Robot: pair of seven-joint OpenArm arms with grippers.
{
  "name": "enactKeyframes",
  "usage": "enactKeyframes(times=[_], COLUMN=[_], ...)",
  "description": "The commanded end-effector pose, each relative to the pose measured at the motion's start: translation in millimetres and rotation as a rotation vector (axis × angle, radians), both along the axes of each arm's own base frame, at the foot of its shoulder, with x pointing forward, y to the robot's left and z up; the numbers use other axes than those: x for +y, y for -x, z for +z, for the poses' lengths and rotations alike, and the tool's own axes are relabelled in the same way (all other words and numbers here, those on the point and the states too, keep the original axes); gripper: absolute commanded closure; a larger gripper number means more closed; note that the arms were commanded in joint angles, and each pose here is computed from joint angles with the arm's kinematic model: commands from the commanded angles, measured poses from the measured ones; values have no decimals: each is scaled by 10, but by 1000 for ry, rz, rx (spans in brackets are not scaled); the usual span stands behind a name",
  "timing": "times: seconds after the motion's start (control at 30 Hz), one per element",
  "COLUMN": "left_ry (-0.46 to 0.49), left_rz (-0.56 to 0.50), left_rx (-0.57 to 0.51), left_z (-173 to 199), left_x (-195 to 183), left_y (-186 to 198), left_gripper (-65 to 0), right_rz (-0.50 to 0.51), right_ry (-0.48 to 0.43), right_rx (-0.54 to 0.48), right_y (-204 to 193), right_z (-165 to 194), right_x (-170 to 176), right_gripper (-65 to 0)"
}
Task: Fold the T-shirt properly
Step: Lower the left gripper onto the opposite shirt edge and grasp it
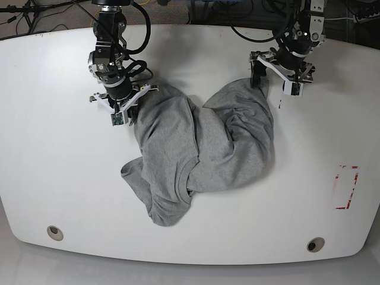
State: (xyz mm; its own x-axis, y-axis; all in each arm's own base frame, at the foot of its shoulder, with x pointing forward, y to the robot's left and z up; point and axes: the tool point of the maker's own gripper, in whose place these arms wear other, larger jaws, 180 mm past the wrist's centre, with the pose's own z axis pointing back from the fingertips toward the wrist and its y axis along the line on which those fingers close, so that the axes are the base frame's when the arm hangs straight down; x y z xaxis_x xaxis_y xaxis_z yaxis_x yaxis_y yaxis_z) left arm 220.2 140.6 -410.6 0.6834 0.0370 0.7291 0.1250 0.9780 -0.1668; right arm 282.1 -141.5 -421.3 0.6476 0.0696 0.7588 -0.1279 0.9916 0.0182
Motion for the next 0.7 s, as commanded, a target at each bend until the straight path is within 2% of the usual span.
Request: enactKeyframes(times=[0.0, 0.2, 0.67], left_ry=[4, 26, 40], left_rz=[-26, -80, -109], left_rx=[1, 17, 72], left_z=[-9, -71, -250], left_x=[-40, -252, -371], left_y=[4, 10, 126], left_gripper=[-554, -553, -547], right_rz=[1, 2, 3], right_ry=[4, 10, 12], right_rx=[-57, -75, -87], right_y=[-84, -78, -90], right_z=[153, 225, 273], right_x=[-17, -18, -19], right_gripper=[0, 0, 0])
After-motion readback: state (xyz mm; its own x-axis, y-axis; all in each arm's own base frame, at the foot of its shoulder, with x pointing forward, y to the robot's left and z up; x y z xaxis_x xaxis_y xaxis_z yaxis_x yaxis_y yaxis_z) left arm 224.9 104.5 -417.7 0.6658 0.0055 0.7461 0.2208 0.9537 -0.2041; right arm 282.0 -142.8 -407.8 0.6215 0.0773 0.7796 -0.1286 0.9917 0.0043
